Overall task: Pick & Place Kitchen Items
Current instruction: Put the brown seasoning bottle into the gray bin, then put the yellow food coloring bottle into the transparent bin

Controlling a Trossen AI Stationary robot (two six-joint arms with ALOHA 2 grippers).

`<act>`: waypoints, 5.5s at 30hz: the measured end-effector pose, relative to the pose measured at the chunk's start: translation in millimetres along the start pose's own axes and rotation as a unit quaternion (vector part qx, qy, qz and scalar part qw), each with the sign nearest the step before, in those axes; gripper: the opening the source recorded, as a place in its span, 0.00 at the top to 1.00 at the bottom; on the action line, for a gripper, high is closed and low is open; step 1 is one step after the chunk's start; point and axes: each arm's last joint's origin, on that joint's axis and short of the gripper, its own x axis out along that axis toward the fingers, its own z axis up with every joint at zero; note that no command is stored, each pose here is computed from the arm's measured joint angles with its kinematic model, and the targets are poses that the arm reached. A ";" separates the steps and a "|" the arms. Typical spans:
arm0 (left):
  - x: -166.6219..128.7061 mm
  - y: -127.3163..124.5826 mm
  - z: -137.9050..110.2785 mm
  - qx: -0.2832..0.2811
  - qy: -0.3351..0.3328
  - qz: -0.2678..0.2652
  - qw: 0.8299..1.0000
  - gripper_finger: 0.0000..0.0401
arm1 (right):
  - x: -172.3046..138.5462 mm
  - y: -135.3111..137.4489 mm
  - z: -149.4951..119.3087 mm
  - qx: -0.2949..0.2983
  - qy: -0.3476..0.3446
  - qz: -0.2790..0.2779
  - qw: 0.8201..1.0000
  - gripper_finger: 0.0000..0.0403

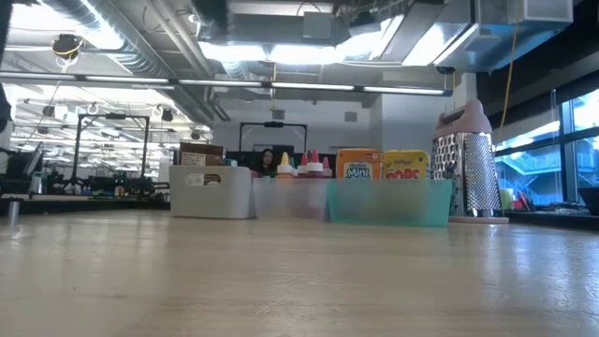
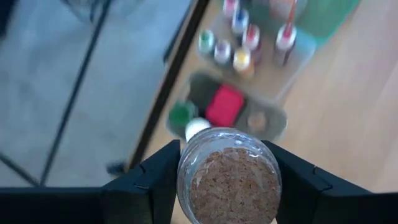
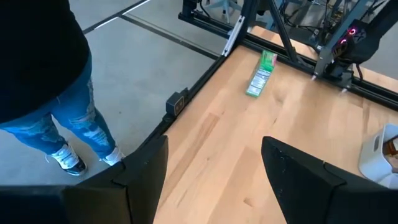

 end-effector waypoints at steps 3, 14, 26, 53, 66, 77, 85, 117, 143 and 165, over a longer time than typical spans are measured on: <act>10.3 -1.5 -25.9 -0.029 0.016 -0.012 0.999 0.52 | -1.5 -1.1 -1.4 -0.002 0.004 -0.001 1.000 0.35; 69.5 -34.7 -86.7 -0.106 -0.059 -0.094 0.988 0.52 | -10.3 -14.3 -2.6 0.003 -0.006 -0.021 1.000 0.35; 132.6 -46.9 -98.8 -0.084 -0.032 -0.106 0.990 0.51 | -8.0 -29.2 -1.5 0.015 -0.005 -0.060 0.998 0.35; 210.4 -47.0 -118.2 -0.151 -0.010 -0.104 0.983 0.51 | -1.4 -54.3 -1.0 0.035 0.010 -0.115 0.993 0.35; 229.4 -51.5 -114.8 -0.146 0.001 -0.100 0.984 0.50 | 4.8 -60.5 -0.8 0.045 0.022 -0.109 0.993 0.35; 231.0 -52.3 -114.9 -0.167 0.007 -0.095 0.981 0.47 | 6.5 -64.2 -1.0 0.053 0.026 -0.101 0.993 0.35; 231.2 -53.5 -115.2 -0.177 0.010 -0.089 0.980 0.42 | 6.5 -64.3 -1.0 0.053 0.026 -0.100 0.993 0.35; 128.2 -99.4 -83.0 -0.130 -0.130 -0.197 0.963 0.41 | 8.4 -47.8 -1.2 0.209 0.049 0.056 0.975 0.35; 83.7 -180.5 -107.1 -0.090 -0.160 -0.261 0.948 0.41 | 39.9 88.8 -41.6 0.450 0.292 -0.011 0.844 0.35; 82.8 -182.8 -108.4 -0.053 -0.147 -0.300 0.941 0.41 | 104.7 154.4 -75.6 0.485 0.315 -0.121 0.806 0.35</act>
